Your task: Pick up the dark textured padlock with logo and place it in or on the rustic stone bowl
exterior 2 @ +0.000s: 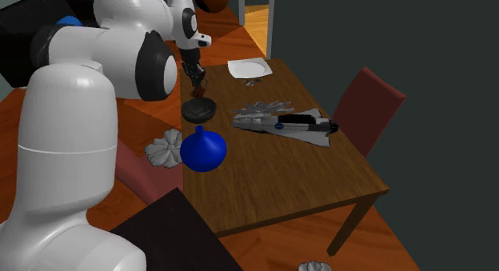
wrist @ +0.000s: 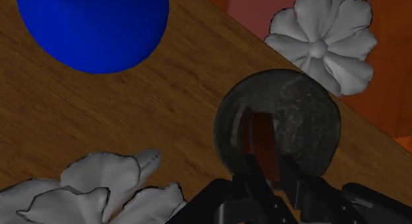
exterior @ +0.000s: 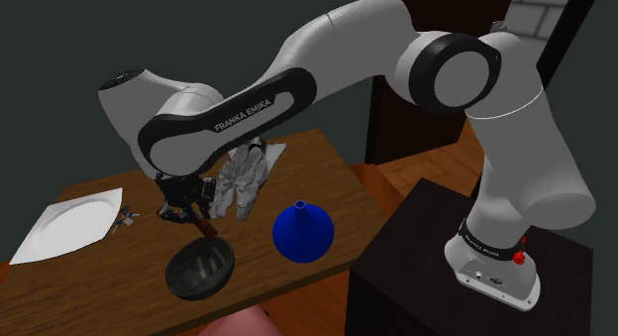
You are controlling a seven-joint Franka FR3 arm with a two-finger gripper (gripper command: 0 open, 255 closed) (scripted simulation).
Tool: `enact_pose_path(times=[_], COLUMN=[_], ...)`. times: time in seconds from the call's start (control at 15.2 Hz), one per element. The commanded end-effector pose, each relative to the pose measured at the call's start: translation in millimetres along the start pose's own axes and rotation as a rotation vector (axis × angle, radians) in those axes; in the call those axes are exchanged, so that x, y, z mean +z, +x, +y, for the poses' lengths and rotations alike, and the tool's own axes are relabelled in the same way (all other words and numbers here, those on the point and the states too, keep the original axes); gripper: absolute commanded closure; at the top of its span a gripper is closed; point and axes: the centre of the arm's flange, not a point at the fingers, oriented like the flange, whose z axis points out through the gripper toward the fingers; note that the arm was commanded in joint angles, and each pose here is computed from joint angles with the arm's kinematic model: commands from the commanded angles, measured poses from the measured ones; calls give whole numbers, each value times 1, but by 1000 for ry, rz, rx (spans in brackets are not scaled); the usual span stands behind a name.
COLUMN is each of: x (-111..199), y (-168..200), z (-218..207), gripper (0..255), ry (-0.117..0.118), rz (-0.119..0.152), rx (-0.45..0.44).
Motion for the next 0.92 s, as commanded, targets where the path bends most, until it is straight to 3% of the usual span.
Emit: enact_pose_path(times=[0.0, 0.07, 0.86], x=[3, 1, 65], y=[-4, -6, -6], z=[-27, -46, -48], gripper=[255, 255, 255], ry=[0, 0, 0], rz=[0, 0, 0], rx=[1, 1, 1])
